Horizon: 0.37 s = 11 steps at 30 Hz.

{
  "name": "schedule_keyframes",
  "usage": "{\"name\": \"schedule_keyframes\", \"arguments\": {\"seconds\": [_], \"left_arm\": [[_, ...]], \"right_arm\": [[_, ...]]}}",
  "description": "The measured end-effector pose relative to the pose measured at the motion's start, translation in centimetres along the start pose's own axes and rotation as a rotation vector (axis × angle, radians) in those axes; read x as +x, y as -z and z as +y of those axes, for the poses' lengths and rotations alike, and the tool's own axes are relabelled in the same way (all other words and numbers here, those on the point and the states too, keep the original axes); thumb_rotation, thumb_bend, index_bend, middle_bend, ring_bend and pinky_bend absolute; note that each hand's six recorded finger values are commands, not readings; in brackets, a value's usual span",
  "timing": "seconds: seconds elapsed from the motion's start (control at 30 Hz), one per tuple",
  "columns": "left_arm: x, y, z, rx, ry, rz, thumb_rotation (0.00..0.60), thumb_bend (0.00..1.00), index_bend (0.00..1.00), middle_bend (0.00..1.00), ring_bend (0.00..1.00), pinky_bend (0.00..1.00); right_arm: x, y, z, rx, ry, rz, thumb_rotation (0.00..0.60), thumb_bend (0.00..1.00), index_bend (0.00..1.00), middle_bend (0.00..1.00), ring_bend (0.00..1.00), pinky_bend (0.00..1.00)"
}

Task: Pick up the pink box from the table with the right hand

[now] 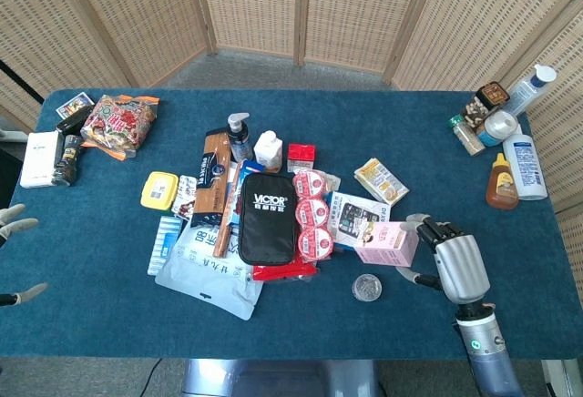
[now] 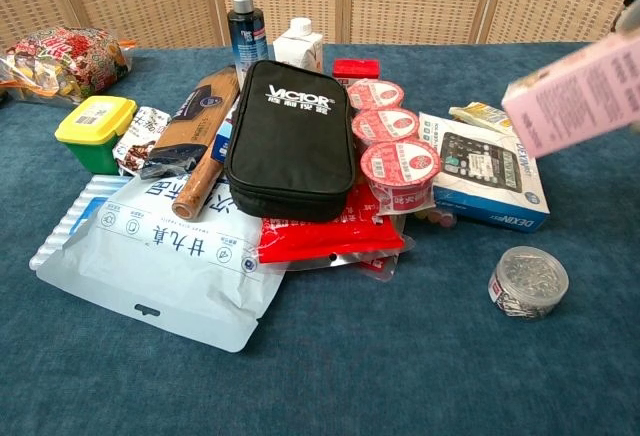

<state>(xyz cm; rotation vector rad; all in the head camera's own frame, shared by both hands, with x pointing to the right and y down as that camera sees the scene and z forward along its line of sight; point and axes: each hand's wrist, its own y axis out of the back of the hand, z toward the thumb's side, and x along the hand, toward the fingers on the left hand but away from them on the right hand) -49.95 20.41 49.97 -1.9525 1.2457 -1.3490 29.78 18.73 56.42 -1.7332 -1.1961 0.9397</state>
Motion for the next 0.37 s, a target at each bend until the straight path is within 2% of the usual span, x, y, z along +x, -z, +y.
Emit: {"name": "schedule_keyframes", "arguments": {"seconds": [0.37], "left_arm": [[-0.1,0.1,0.1,-0.004,0.003,-0.005,0.600,0.00,0.20,0.00,0.00,0.00]], "right_arm": [[-2.7,-5.3,5.0,-0.041,0.104,0.085,0.600,0.00,0.60,0.71,0.52,0.53]]}}
